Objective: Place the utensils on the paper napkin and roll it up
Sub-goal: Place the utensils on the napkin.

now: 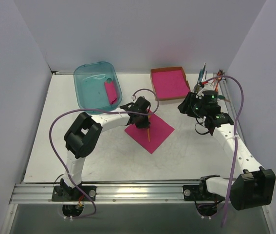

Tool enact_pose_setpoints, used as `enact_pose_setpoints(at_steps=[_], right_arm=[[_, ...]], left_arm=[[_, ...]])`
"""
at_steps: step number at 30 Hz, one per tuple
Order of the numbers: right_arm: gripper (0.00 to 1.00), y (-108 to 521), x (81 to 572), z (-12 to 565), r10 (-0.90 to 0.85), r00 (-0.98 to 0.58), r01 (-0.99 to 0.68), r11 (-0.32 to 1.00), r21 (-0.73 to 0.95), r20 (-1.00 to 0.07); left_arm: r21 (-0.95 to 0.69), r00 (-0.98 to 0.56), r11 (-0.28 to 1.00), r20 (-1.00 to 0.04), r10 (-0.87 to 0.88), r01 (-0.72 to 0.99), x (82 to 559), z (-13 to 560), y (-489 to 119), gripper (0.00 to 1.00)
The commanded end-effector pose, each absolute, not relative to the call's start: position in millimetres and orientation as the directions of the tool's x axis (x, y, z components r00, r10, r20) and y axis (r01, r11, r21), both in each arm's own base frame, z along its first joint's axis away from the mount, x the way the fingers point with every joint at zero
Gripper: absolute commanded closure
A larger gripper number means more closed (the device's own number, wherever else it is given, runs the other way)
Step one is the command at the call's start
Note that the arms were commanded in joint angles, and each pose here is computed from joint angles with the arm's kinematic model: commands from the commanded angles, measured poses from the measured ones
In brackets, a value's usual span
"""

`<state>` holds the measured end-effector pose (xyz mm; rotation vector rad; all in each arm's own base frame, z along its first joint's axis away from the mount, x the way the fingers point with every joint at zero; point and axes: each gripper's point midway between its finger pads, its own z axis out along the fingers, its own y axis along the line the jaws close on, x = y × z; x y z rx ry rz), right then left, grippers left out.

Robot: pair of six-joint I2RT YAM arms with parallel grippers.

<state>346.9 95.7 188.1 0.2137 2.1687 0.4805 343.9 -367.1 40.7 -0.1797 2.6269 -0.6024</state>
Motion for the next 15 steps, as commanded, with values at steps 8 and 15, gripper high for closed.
enact_pose_setpoints(at_steps=[8,15], right_arm=[[0.55,91.6,346.6,198.0,0.324,-0.573,-0.024,0.911,0.411,-0.752],[0.55,90.0,345.4,195.8,0.327,-0.575,-0.019,0.911,0.411,-0.75]], left_arm=[[-0.49,-0.885,0.871,-0.386,-0.259,-0.041,362.9,50.5,-377.3,0.93],[-0.491,-0.888,0.87,-0.382,-0.255,-0.039,363.5,47.4,-379.3,0.92]])
